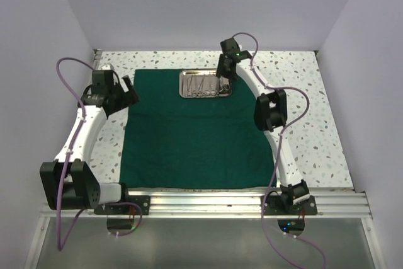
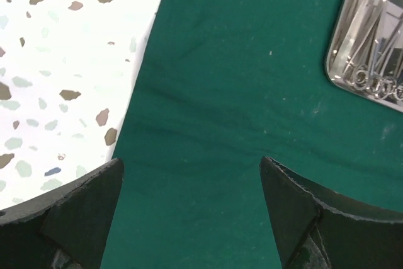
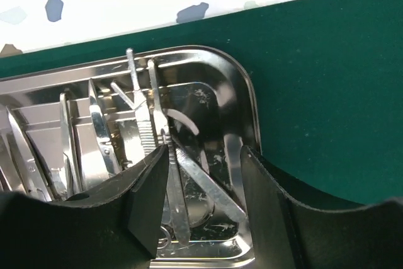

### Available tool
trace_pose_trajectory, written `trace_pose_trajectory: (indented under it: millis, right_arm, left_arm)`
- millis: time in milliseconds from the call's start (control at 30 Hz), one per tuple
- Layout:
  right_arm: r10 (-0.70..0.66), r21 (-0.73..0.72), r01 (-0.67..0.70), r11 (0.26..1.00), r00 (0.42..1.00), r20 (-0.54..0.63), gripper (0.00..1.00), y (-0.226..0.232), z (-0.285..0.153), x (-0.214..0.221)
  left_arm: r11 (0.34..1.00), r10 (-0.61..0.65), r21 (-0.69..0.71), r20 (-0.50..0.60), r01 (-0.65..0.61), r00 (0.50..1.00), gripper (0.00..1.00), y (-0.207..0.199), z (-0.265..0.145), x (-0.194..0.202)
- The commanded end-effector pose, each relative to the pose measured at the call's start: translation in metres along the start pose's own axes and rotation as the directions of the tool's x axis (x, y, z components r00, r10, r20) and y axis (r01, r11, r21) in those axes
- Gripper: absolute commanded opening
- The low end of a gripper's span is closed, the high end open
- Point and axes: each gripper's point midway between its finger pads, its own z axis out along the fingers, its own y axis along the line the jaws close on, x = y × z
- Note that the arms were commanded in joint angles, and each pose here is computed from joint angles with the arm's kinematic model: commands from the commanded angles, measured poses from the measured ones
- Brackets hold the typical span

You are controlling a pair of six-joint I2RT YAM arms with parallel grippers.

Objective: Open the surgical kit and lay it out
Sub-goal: Pick up the medical item from the container.

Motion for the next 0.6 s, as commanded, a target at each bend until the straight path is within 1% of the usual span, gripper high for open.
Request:
trace_pose_trajectory:
  millis: [0, 200, 333, 400, 433, 500, 533, 567]
  right_arm:
    - [-0.065, 0.004, 0.065, 0.998, 0.996, 0.06, 0.53, 0.02, -0.006, -0.006]
    - [-0.11, -0.004, 0.11, 0.994, 0.993, 0.05, 0.53, 0.037, -0.003, 0.01]
    - [-0.136, 0.02, 0.135, 0.991, 0.99, 0.024, 0.52, 0.033, 0.0, 0.021]
    - [-0.152, 0.038, 0.152, 0.988, 0.988, 0.009, 0.49, 0.029, 0.003, 0.027]
    - [-0.159, 0.051, 0.158, 0.986, 0.987, 0.005, 0.47, 0.025, 0.004, 0.028]
    - [-0.173, 0.071, 0.173, 0.982, 0.985, -0.013, 0.36, 0.02, 0.006, 0.034]
    - [-0.178, 0.076, 0.179, 0.981, 0.984, -0.022, 0.27, 0.017, 0.006, 0.036]
    - [-0.182, 0.081, 0.184, 0.98, 0.983, -0.027, 0.22, 0.016, 0.007, 0.038]
  left_arm:
    - [1.0, 0.012, -0.028, 0.008, -0.011, 1.0, 0.93, 0.008, -0.007, 0.006]
    - [0.999, 0.018, -0.048, 0.015, -0.017, 1.0, 0.93, 0.014, -0.013, 0.009]
    - [0.999, 0.024, -0.048, 0.009, -0.024, 1.0, 0.93, 0.015, -0.012, 0.011]
    - [0.998, 0.027, -0.049, 0.01, -0.027, 1.0, 0.93, 0.015, -0.012, 0.01]
    - [0.998, 0.03, -0.05, 0.01, -0.03, 0.999, 0.93, 0.015, -0.012, 0.01]
    - [0.998, 0.033, -0.05, 0.012, -0.033, 0.999, 0.93, 0.016, -0.012, 0.01]
    - [0.998, 0.035, -0.051, 0.009, -0.034, 0.999, 0.93, 0.016, -0.011, 0.011]
    - [0.998, 0.038, -0.051, 0.007, -0.037, 0.999, 0.93, 0.016, -0.01, 0.012]
